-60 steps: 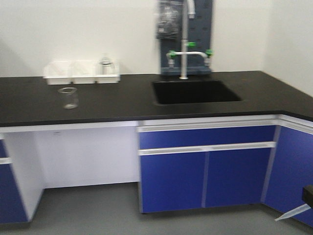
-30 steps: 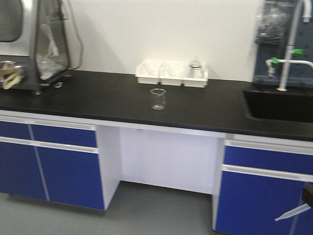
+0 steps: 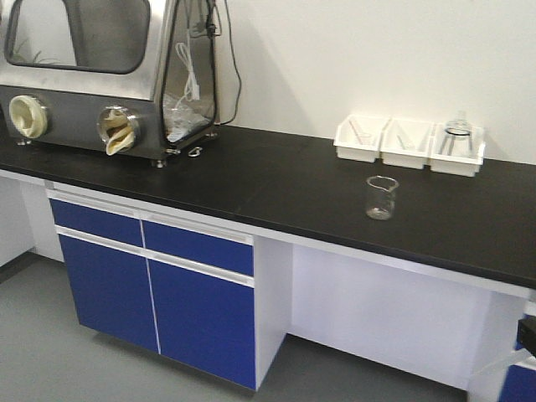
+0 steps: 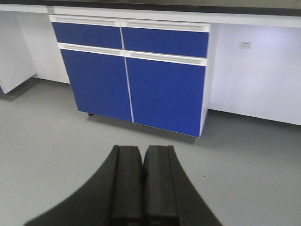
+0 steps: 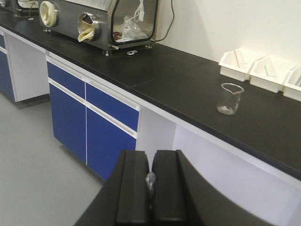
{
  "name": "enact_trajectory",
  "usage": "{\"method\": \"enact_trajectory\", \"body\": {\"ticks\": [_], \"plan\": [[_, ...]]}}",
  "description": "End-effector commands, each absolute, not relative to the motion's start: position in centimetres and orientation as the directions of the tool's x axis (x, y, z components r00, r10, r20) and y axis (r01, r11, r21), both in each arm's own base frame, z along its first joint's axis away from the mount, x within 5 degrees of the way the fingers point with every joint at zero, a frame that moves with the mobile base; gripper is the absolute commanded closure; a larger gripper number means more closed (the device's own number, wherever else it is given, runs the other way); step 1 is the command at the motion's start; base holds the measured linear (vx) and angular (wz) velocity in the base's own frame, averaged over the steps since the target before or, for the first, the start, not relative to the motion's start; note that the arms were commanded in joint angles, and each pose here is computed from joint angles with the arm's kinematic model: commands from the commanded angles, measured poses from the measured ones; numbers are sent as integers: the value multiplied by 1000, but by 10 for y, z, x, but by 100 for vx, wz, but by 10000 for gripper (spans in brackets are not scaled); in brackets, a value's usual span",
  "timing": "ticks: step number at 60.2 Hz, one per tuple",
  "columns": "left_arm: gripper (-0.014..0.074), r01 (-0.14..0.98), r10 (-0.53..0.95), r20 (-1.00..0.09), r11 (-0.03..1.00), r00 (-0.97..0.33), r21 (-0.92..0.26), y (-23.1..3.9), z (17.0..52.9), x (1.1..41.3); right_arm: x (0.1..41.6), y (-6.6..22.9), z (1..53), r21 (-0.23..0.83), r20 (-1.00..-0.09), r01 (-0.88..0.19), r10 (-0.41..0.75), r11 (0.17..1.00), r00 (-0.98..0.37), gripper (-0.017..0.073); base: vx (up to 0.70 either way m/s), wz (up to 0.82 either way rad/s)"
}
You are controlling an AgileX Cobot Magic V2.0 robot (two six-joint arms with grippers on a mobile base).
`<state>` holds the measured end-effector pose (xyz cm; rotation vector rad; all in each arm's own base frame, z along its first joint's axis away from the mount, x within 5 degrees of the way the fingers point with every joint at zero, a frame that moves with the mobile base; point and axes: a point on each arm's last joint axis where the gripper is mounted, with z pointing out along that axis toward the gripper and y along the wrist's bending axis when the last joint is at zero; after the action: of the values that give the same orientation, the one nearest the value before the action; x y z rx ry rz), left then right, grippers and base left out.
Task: Grab transparent chemical and place on left bench
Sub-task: 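Drive the base to the bench with white bins, holding the pipette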
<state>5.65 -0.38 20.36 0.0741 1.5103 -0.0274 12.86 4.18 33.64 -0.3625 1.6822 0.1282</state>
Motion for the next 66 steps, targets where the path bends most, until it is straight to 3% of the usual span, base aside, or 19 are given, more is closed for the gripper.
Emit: {"method": "enact_trajectory", "body": {"ticks": [1,38,66], "plan": [[597,63,14,-990,998,141,23,-4,206,55,128,44,353,-130,-991,-317,-137,939,1,562,34,24],[597,63,14,-990,998,141,23,-4,206,55,128,44,353,-130,-991,-317,-137,939,1,562,41,17],[597,63,14,-990,998,141,23,-4,206,55,128,44,353,-130,-991,-317,-137,939,1,562,45,-30]]}}
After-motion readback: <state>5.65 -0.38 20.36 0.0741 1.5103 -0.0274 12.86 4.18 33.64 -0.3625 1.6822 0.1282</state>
